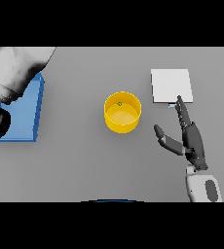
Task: Pick up the red beaker and tilt it to pour out 1 green nut into yellow bowl. Pick up the yellow bowl and place it on the metallic measuring scale.
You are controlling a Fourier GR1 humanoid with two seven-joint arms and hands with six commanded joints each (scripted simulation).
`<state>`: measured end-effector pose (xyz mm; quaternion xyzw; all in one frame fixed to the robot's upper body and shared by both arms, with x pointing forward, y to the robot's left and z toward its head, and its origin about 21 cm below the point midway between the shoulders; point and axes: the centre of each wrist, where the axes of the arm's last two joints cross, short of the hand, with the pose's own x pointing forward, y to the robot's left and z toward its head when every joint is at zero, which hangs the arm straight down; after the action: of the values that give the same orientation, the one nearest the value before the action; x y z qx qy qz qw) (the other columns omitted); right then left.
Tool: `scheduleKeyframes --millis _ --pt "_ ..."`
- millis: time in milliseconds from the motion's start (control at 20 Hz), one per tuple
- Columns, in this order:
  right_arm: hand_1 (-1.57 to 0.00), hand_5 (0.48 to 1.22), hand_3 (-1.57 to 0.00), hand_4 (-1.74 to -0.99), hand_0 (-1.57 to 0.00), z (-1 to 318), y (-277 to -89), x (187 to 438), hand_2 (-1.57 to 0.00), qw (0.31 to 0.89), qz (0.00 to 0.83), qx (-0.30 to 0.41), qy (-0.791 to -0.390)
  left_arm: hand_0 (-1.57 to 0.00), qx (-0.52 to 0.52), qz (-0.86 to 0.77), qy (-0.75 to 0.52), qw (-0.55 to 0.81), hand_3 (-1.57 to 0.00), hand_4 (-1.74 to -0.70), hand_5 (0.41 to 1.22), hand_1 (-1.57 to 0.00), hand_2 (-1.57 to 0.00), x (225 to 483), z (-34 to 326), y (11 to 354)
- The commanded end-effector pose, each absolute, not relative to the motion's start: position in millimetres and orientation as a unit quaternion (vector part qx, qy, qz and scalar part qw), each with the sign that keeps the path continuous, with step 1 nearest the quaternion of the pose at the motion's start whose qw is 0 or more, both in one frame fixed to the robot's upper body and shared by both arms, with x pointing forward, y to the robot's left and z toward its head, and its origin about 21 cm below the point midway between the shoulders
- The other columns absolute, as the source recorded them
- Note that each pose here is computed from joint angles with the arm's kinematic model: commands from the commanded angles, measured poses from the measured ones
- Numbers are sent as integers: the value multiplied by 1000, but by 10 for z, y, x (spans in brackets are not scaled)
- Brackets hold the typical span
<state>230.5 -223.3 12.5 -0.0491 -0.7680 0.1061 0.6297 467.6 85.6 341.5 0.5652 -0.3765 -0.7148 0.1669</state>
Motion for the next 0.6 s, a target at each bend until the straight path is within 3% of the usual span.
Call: scheduleKeyframes --millis 0,250,550 --pt "1 576 1 -1104 1 112 -2246 2320 1 632 110 -51 -765 -1571 549 -690 -413 228 -1515 -1733 1221 -1571 -1571 4710 3537 1059" --pt "1 595 1 -1118 1 132 -2225 2368 1 628 116 -51 -768 -1571 448 -518 -541 488 -1538 -1738 1221 -1571 -1571 4850 3474 2283" --pt "1 628 1 -1142 1 133 -2235 2379 1 629 132 -52 -764 -1571 430 -331 -542 642 -1562 -1740 1221 -1571 -1571 4835 2531 3078"
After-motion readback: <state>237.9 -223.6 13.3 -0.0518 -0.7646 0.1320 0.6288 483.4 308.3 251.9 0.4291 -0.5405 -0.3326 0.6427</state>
